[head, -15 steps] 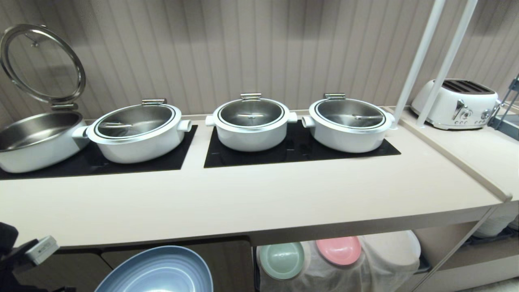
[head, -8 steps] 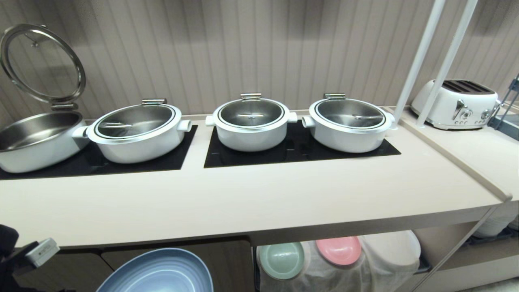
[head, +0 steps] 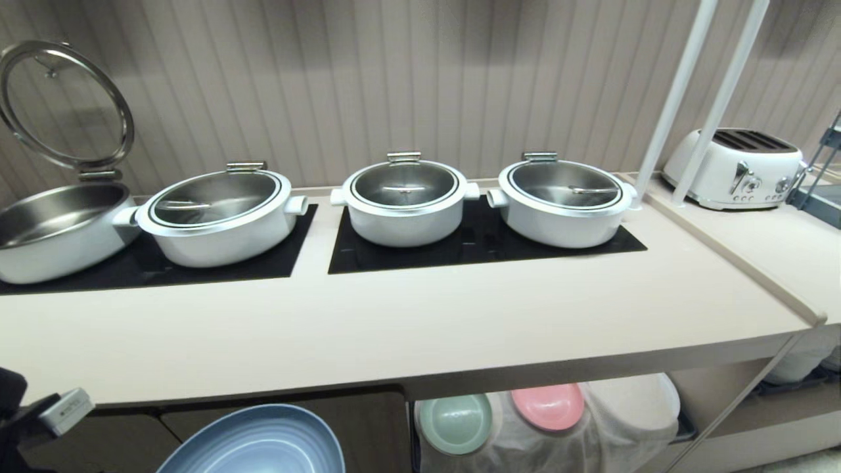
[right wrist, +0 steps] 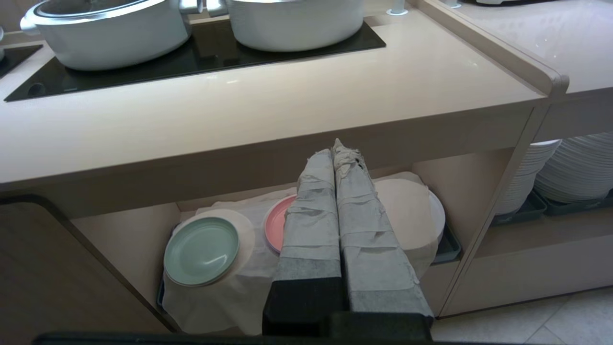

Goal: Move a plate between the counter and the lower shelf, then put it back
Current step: Put the plate in the cupboard

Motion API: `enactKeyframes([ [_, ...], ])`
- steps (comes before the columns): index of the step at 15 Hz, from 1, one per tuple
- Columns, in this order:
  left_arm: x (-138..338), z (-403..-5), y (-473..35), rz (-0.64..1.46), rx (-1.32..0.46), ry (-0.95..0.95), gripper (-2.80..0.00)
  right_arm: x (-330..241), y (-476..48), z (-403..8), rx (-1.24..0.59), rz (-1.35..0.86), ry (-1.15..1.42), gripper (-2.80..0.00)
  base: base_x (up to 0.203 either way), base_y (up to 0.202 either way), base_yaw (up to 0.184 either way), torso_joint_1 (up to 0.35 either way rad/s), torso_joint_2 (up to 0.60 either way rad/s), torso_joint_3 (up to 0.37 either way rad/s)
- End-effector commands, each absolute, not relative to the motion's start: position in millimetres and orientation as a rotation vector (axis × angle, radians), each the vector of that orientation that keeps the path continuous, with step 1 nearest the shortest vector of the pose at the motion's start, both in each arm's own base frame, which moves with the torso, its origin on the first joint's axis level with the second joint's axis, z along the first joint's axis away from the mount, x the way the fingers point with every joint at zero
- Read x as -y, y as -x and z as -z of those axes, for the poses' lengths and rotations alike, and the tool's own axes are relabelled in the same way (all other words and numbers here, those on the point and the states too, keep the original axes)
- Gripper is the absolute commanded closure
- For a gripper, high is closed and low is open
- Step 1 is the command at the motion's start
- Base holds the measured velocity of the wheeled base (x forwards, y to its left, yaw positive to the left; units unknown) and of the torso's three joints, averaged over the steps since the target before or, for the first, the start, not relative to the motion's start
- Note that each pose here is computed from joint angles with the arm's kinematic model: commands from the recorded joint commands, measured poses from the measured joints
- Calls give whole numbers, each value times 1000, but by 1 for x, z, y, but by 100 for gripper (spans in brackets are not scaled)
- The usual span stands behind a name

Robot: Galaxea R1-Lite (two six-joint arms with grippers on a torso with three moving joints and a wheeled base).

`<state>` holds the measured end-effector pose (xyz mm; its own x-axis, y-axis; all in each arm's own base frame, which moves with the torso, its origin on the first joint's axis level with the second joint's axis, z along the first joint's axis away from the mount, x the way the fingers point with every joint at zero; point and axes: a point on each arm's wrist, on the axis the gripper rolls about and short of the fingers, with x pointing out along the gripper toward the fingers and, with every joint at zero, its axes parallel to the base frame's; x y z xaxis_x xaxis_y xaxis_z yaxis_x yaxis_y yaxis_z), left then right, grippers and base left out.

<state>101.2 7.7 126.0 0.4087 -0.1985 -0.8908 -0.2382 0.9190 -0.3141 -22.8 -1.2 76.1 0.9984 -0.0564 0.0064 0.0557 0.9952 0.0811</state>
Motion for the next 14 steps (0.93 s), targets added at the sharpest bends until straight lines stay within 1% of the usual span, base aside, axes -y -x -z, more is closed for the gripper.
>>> enactKeyframes([
  [1, -8, -126, -101, -26, -1163, 432, 0, 1, 23, -76, 8, 56, -81, 0, 0, 0, 0, 0, 0, 0],
  [3, -8, -126, -101, -25, -1163, 433, 0, 1, 23, -76, 8, 56, -80, 0, -1, -89, 13, 5, 8, 6],
  [14, -6, -124, -100, -19, -1177, 427, 0, 1, 23, -76, 8, 56, -81, 0, 0, -194, 2, 2, 4, 2],
])
